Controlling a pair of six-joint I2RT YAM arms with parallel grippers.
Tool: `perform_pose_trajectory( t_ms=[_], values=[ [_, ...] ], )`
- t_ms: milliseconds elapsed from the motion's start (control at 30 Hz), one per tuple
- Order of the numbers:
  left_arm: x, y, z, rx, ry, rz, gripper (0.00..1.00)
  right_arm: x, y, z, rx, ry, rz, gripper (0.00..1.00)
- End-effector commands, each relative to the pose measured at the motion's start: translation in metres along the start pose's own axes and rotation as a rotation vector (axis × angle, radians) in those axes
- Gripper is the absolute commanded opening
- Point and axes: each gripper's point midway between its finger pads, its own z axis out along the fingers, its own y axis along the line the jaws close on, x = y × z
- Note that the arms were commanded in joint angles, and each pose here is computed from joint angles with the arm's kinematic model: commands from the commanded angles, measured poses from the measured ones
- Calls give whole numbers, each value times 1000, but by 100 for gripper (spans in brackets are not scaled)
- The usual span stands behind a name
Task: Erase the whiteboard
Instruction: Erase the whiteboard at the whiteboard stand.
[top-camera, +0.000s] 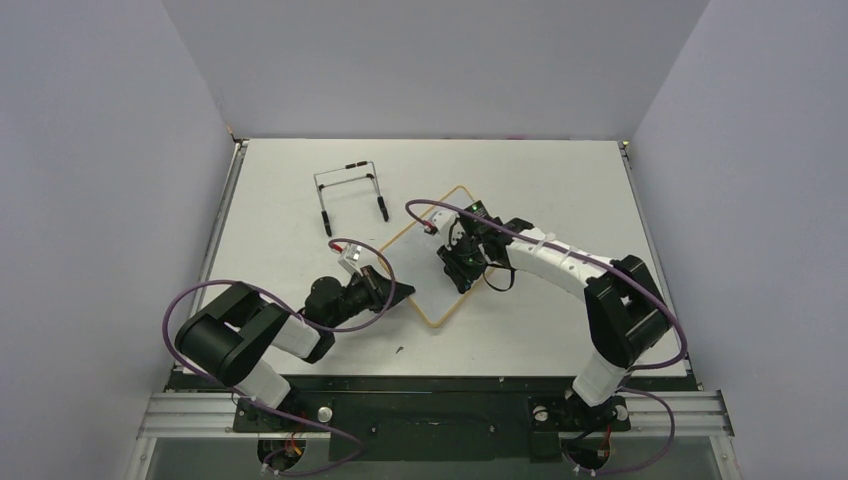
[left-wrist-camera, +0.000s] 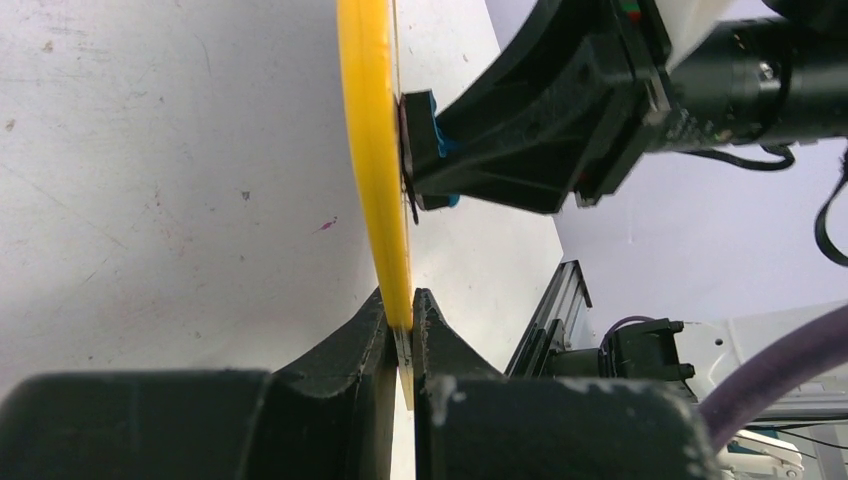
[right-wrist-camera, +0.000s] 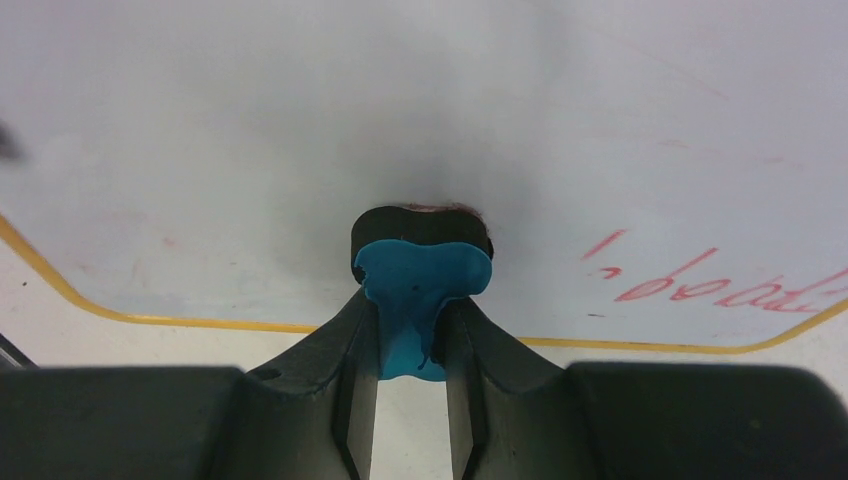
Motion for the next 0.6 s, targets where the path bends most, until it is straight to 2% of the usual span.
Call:
perform_pose_trajectory(
  t_ms=[0,133,333,400,567],
  values=[
    [-3,-71,6,267,34,103,0,-6,-52,7,104,-61,142,0],
    [-2,-73,8,267,42,109,0,6,-59,10,97,-36,181,0],
    [-2,-75,7,268,45,115,0,-19,-1,7,-52,-75,31,0],
    [-1,-74,7,265,48,116,0,-30,5,3,-49,-104,11,0],
    [1,-74,7,262,52,123,0,-40,-48,-2,81,-139,147,0]
  ],
)
